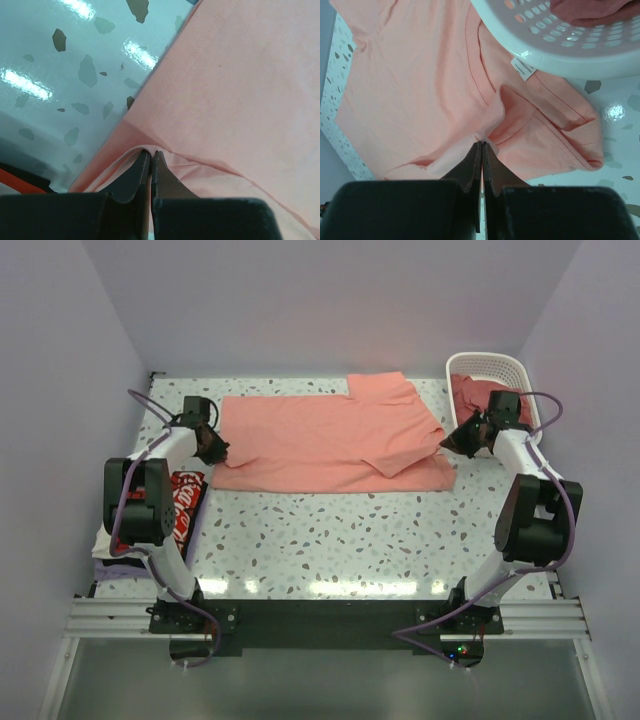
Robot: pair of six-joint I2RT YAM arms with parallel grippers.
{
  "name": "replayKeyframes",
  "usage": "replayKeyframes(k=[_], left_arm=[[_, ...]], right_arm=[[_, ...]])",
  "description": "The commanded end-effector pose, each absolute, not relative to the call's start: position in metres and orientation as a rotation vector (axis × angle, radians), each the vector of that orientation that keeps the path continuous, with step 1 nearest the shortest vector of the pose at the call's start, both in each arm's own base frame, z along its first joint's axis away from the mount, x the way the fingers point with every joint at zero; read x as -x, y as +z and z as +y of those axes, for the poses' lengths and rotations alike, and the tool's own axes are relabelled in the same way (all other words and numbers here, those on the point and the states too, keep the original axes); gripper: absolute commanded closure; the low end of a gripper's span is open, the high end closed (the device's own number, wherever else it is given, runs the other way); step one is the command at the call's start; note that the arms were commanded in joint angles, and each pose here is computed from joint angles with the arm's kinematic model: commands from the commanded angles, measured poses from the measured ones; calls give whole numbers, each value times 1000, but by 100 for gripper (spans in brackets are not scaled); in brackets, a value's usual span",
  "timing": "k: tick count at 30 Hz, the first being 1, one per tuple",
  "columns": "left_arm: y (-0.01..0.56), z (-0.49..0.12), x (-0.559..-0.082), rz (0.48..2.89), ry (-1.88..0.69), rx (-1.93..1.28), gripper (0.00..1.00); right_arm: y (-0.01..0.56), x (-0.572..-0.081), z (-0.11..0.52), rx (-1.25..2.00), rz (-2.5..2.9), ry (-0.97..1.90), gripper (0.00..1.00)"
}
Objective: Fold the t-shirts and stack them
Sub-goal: Fold the tshirt
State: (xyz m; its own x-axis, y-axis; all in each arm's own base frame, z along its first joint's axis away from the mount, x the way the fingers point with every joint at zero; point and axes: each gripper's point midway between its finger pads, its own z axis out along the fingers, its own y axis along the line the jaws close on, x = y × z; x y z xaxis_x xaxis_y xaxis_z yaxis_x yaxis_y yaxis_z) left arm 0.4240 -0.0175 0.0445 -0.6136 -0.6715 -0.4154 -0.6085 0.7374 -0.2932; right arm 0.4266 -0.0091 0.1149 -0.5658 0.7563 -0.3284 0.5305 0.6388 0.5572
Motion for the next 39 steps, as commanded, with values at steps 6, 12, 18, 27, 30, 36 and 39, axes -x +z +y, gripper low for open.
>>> replayKeyframes(k=[6,12,18,27,30,36,39], left_arm=[[50,2,-431,2388,-164,998,98],[54,1,-437,2376,-203,963,76],[66,-1,-442,2346,-235,938,43],[78,-8,-430,2305,-285,921,26],[85,-21,-427,2301,-329,882,21],[89,-49,-424,2318,-349,814,19],[86,-58,-424,2331,-361,798,19]], right_arm=[[132,-443,-12,-968,2249,562,100],[132,-443,-11,-964,2249,571,100],[132,-445,-10,-959,2248,581,100],[130,-459,-8,-972,2231,624,100],[130,-471,-7,-981,2217,641,100],[127,-505,2,-975,2220,682,100],[122,-517,7,-970,2229,696,99]])
